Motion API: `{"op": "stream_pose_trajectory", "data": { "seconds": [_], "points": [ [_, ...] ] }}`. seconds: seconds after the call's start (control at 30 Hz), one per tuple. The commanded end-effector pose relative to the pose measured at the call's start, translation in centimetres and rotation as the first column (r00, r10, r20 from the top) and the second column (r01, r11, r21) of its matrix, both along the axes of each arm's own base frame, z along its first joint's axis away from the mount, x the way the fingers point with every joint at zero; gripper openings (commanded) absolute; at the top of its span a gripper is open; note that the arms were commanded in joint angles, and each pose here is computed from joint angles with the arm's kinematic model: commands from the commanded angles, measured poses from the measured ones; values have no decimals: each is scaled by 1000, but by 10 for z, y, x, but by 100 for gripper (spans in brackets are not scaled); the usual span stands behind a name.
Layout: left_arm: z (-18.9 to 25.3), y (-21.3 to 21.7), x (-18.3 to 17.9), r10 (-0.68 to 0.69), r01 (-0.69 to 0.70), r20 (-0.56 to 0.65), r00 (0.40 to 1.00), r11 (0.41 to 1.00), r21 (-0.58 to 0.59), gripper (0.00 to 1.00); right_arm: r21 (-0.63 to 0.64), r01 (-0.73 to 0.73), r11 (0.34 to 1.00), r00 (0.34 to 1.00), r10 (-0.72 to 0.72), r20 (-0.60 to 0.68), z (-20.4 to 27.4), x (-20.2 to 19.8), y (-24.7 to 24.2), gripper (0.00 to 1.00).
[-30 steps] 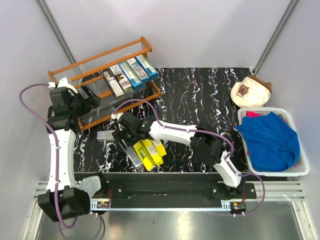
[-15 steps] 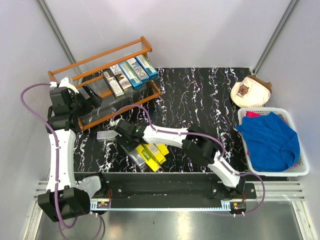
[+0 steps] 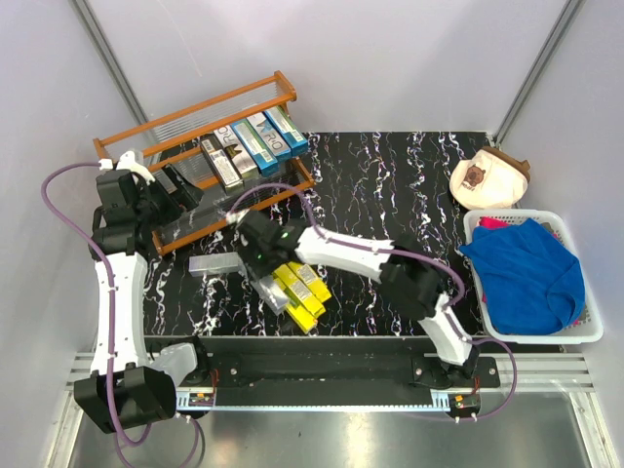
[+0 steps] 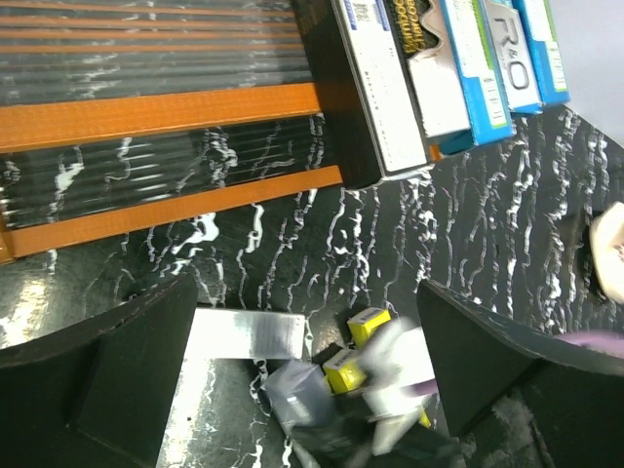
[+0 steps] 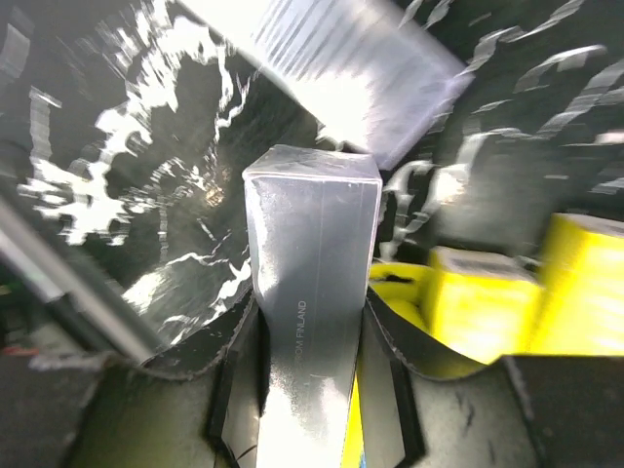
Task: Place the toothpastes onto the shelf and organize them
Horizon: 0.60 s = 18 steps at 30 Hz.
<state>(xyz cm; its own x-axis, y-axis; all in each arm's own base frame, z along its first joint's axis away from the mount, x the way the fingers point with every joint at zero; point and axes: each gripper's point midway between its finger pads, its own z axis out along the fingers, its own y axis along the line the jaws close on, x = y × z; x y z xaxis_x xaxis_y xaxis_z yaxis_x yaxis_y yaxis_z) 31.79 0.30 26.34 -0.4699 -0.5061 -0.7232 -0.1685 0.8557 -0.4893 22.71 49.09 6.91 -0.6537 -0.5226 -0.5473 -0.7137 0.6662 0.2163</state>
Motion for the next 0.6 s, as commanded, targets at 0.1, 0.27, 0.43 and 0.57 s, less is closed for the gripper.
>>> {"op": "stream_pose_trajectory", "data": {
  "seconds": [0.1, 0.27, 0.43, 0.57],
  "points": [
    [43, -38, 9, -204, 220, 184, 961, 973, -68, 99, 414, 40, 910, 999, -33, -23, 151, 44, -27, 33],
    [64, -94, 3, -469, 531, 318, 824, 835, -143, 99, 596, -17, 803, 995, 74, -71, 202, 50, -53, 33],
    [72, -146, 1, -602, 667, 351, 717, 740, -92, 99, 705, -111, 701, 981, 189, -33, 251, 34, -68, 33],
    [79, -180, -3, -654, 738, 389, 649, 666, -110, 99, 785, -76, 615, 971, 225, -83, 275, 29, -81, 33]
  ]
}}
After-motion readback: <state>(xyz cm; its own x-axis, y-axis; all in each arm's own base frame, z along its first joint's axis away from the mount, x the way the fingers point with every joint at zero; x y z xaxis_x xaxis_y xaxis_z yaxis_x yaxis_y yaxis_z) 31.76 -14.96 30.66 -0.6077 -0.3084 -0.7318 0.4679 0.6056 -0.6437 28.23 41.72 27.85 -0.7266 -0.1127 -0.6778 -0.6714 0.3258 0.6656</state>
